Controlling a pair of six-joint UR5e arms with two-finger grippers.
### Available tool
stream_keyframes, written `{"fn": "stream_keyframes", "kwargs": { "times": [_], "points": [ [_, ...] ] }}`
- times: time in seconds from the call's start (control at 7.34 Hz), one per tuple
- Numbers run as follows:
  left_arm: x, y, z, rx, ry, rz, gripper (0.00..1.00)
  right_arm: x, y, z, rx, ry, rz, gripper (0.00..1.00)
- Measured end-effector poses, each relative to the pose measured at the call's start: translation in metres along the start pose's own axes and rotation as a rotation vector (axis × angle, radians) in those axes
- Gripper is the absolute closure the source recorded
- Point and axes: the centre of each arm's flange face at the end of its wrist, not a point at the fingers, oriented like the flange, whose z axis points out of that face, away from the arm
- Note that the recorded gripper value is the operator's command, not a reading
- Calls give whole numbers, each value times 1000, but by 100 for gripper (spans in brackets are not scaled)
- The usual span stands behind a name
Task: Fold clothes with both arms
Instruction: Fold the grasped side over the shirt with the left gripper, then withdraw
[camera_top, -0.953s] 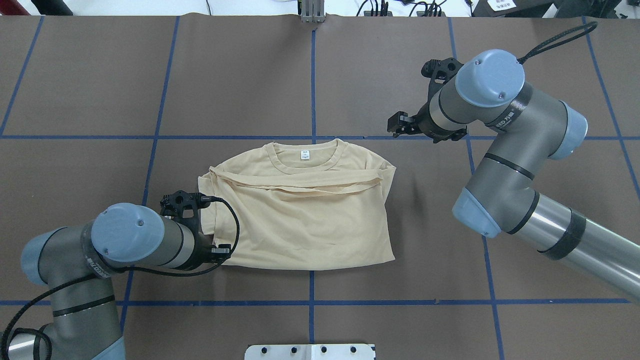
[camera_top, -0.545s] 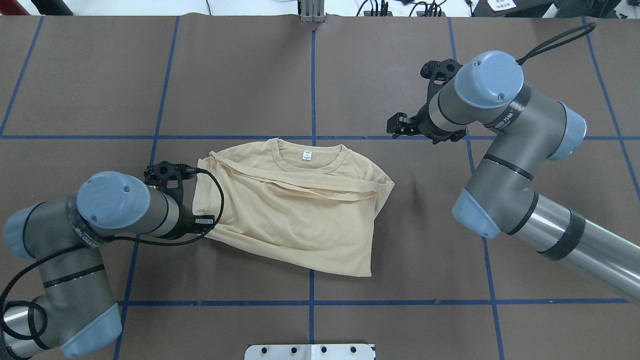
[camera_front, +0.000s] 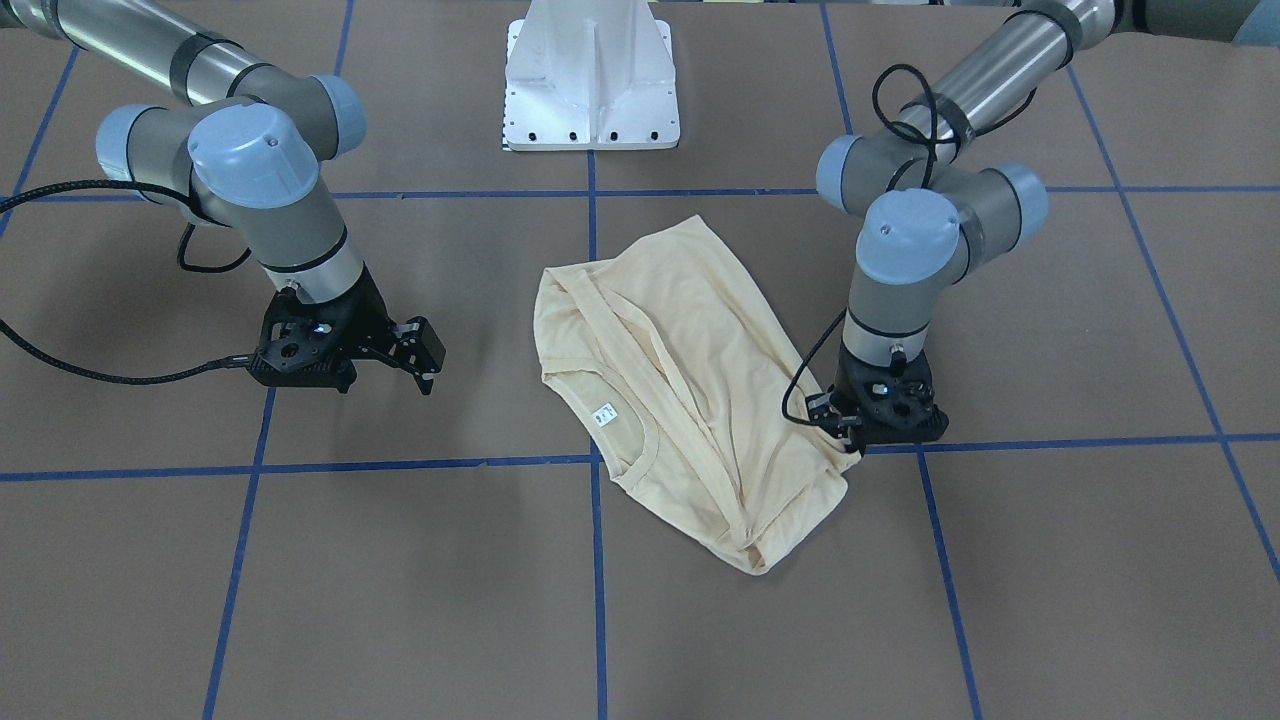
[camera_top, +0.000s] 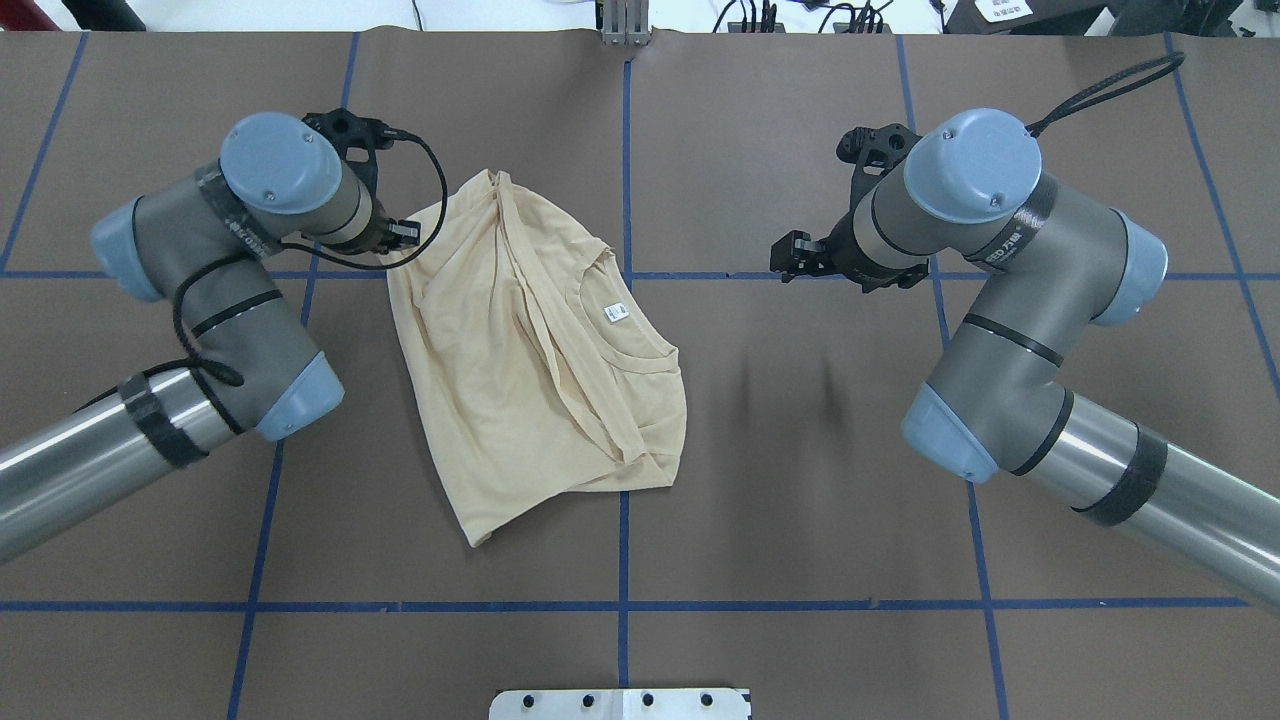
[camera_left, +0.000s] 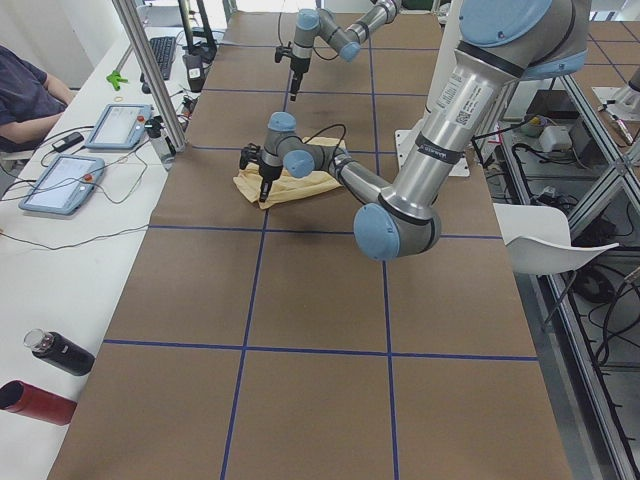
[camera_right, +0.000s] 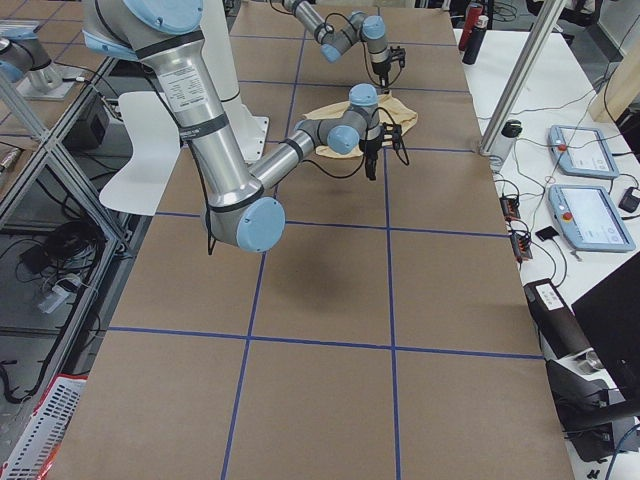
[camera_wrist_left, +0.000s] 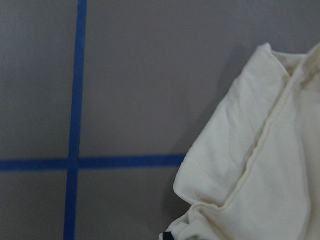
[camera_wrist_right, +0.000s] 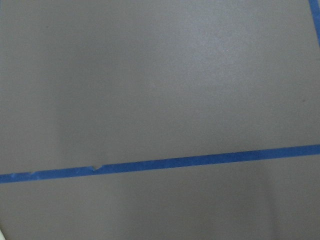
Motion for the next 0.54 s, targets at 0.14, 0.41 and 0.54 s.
{"fn": "stream_keyframes", "kwargs": {
  "times": [0.14,0.41,0.54],
  "points": [
    [12,-39,15,32,1,4,100,0,0,0,0,0,0,0],
    [26,-99,17,74,6,31,1,-1,0,0,0,-1,-1,0],
    [21,-116,12,83,9,58,0,-1,1,0,-1,-1,-2,0]
  ]
}}
